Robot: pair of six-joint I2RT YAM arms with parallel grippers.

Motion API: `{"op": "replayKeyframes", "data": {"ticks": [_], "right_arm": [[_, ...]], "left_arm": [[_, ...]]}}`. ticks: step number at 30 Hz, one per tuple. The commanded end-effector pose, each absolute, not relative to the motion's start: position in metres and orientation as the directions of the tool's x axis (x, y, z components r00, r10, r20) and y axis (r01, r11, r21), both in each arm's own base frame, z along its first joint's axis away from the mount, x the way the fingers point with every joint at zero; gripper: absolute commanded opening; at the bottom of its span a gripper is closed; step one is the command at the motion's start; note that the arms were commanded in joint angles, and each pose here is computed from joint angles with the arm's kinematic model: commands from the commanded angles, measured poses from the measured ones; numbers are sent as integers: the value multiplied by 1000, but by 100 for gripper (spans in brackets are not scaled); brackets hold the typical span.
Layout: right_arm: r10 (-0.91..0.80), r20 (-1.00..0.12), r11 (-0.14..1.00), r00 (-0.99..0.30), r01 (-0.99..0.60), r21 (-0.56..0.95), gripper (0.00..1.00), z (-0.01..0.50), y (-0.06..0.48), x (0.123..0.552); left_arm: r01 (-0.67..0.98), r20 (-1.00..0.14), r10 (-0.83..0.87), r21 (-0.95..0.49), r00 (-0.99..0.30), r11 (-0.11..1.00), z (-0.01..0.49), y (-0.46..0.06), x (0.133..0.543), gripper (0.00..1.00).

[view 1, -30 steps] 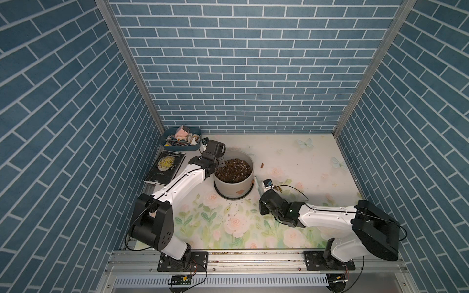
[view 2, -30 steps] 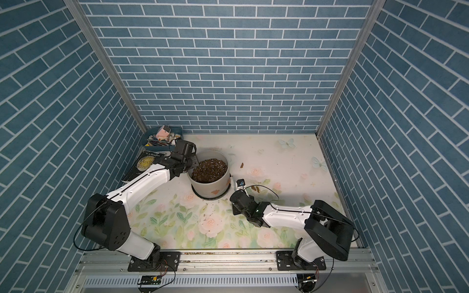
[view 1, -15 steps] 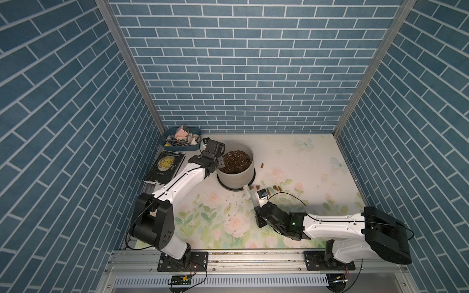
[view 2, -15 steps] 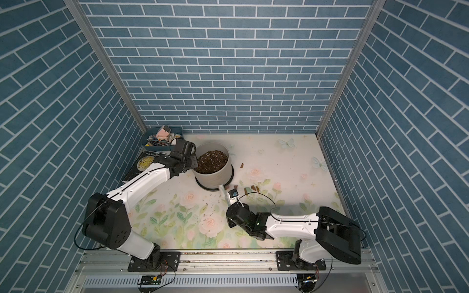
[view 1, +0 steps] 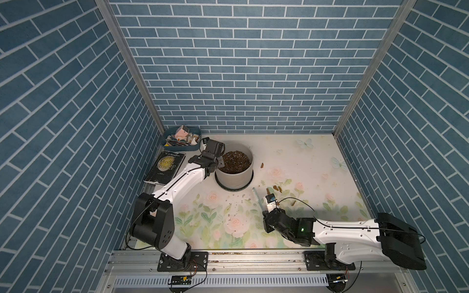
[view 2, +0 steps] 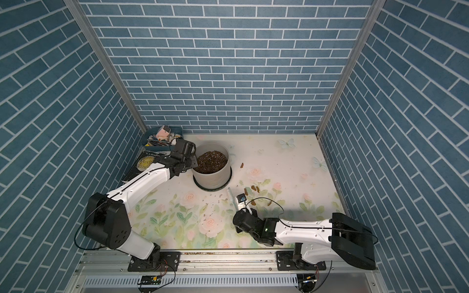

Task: Scrub the dried mud off the ceramic pot
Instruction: Adjust the pot on the tray.

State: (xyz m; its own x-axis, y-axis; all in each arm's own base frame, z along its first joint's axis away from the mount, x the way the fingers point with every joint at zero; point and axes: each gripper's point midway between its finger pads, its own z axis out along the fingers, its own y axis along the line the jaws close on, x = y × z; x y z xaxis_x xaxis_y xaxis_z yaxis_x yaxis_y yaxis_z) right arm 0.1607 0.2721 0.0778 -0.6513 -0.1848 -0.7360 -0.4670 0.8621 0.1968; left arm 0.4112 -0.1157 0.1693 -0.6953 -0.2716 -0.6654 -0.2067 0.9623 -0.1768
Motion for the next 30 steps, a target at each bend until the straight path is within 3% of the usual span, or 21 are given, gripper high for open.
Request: {"op": "replayKeyframes", "data": {"ticks": [1,9,20,30], "right_arm": [[-108,-745,908,-658,-371,196,0,86,241,174],[4,-729,941,-684,-245,235,0,93,200,206],[102,-681,939,-725,-156,307,0,82,173,247],[228,-613,937,-756,-2,351,0,68,117,298]], "left_arm": [[-173,-717,-322,-275,-619,946,209,-123,420,25],[-138,-709,-264,-231,-654,963,198,-126,420,33],[-95,-644,-163,-140,-748,986,164,-130,418,19],[-17,-609,-63,-81,-791,997,153,-137,397,2]]}}
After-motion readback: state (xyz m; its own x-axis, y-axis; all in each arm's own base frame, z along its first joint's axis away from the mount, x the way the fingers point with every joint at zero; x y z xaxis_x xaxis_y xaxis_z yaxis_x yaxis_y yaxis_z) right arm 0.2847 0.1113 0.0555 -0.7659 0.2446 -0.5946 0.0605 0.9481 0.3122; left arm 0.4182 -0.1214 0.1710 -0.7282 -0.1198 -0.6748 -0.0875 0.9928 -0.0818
